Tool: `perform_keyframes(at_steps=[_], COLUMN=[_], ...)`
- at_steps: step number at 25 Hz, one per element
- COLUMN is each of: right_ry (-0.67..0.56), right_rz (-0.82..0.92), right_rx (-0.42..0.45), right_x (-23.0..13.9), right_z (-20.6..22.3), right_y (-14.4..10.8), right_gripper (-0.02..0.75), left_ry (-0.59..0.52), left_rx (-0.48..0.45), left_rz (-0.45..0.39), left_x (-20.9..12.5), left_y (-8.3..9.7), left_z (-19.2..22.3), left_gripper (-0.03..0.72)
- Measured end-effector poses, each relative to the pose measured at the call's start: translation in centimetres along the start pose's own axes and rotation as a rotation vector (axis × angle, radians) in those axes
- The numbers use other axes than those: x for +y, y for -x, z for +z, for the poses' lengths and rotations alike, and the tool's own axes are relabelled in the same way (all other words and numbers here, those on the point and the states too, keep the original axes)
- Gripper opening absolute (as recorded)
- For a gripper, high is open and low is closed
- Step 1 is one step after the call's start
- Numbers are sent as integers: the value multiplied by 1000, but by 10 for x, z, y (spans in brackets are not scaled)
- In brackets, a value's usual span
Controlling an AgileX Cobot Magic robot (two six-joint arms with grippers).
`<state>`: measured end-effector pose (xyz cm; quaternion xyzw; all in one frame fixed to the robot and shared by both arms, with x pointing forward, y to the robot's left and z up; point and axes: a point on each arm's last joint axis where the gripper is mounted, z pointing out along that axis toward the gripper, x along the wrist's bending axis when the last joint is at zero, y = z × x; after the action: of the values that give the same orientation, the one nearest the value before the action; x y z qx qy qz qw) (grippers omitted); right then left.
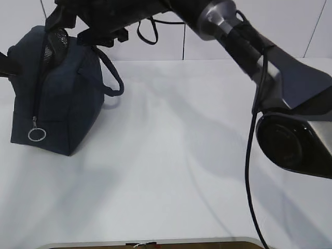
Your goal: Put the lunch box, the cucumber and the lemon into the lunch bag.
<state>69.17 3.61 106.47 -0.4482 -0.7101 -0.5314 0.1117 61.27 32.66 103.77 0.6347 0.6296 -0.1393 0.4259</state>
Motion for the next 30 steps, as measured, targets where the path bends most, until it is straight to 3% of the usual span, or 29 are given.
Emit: perform_keyframes(at_steps=[11, 19, 30], right_ry=[-111, -120, -110], right_rz=[-112, -90, -73], right_rx=[-206, -211, -190], right_x=[-3, -12, -13], right_z=[-14, 0, 4], right_y=[9, 23, 25], right_gripper=[591, 566, 367], left_ry=[-1, -1, -1], left_rx=[1, 1, 1], left_rz=[1, 1, 1], left_x=[0, 0, 0], left_y=[0, 0, 0], left_z=[0, 0, 0], left_gripper=[-9, -9, -9])
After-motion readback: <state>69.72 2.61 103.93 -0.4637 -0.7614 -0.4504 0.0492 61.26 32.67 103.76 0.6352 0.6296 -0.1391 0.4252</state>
